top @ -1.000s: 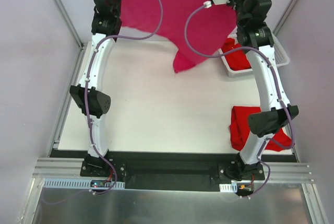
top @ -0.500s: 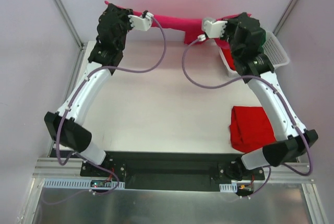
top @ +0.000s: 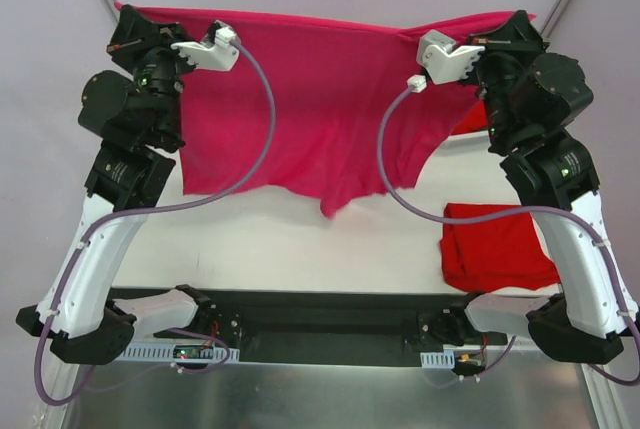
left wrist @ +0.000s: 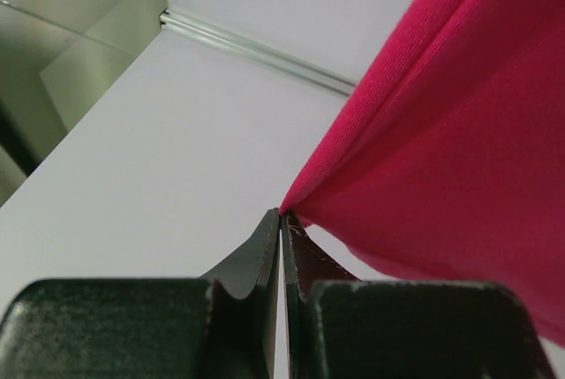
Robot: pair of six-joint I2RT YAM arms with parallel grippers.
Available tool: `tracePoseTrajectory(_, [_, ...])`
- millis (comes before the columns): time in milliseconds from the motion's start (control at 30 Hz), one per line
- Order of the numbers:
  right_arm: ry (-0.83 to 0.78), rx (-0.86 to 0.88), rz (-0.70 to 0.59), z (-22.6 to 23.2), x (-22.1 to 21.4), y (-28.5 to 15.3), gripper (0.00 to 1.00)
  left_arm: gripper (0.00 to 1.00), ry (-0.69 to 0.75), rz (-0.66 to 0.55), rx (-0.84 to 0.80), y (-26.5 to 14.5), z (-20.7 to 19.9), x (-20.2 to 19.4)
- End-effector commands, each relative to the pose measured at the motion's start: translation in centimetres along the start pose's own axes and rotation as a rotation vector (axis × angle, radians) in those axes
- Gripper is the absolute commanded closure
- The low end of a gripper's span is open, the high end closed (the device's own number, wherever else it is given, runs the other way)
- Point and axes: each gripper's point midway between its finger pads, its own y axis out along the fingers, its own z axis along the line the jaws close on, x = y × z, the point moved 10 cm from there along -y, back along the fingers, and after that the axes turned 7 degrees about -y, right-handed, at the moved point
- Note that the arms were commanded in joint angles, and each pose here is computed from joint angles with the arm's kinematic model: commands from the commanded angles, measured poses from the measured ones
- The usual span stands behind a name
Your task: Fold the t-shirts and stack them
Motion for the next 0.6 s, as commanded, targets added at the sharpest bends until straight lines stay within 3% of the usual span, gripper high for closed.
tracePoseTrajectory(0, [-0.065, -0.124, 0.04, -3.5, -1.1, -0.9, 0.99, 1.0, 0.025, 0.068, 0.067, -0.8, 2.5, -0.4])
tracePoseTrajectory(233, [-0.088, -0.129, 0.009, -3.6, -0.1, 0.5, 0.99, 1.0, 0.015, 0.028, 0.043, 0.6, 1.3, 0.6])
tracePoseTrajectory(433, [-0.053, -0.012, -0.017, 1.2, 0.9, 3.2, 0.99, 1.0, 0.001, 0.013, -0.123, 3.5, -6.5, 0.7])
tracePoseTrajectory(567, [-0.017, 0.069, -0.031, 4.6, 1.5, 7.5, 0.99, 1.0, 0.009, 0.033, -0.233, 7.3, -11.8, -0.7])
